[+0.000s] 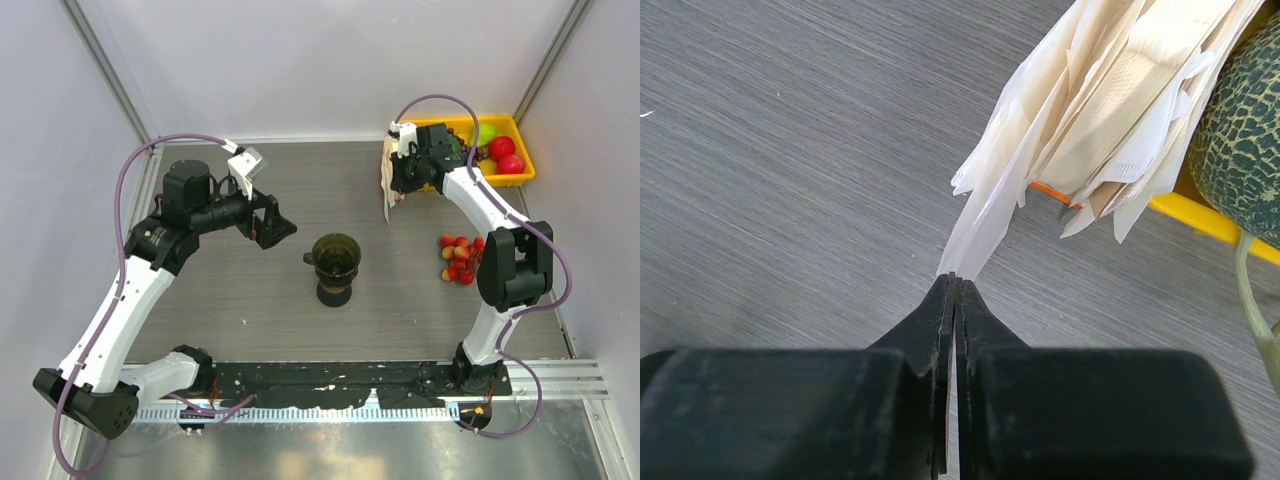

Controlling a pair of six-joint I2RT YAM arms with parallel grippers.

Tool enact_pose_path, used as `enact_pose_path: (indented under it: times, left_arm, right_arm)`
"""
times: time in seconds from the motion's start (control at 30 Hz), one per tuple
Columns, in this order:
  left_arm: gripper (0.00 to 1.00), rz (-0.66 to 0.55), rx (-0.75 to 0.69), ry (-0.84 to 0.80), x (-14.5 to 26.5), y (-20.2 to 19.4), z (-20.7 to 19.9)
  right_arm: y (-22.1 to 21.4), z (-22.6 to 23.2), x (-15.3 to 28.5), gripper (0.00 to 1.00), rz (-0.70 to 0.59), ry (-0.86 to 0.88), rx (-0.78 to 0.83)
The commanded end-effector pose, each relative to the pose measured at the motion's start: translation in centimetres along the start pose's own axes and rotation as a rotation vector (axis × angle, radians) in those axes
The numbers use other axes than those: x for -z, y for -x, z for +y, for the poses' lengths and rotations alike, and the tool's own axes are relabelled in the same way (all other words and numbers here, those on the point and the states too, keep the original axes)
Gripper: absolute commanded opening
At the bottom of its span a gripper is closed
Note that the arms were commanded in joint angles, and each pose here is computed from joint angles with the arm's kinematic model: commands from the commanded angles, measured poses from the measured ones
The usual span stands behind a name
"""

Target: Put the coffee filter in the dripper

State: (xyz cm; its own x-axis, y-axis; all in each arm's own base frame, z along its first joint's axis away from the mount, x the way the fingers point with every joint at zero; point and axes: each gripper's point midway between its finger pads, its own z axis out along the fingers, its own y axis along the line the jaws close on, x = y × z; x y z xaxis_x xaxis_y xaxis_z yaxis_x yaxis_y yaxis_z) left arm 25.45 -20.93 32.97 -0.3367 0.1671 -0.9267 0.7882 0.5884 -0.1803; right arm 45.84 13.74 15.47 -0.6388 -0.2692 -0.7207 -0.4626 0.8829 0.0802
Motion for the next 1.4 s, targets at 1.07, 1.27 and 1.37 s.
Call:
enact_pose_path:
  times: [1.07,1.27,1.37]
  left_arm:
    - [0.99,-0.053,-0.014,-0.024,0.4,1.8,-0.6]
    - [0.99,-0.056,-0.016,-0.026,0.5,1.9,-0.7]
    - [1.00,-0.056,-0.018,-0.026,0.5,1.9,-0.7]
  right_arm:
    - [2.5,2.5,2.3,0.60,-0.084,0.033,0.015]
    - [1.4,1.8,0.2,0.58,-0.027,-0.020,0.015]
    - [1.1,1.2,-0.5,0.54,-0.013,-0.042,0.022]
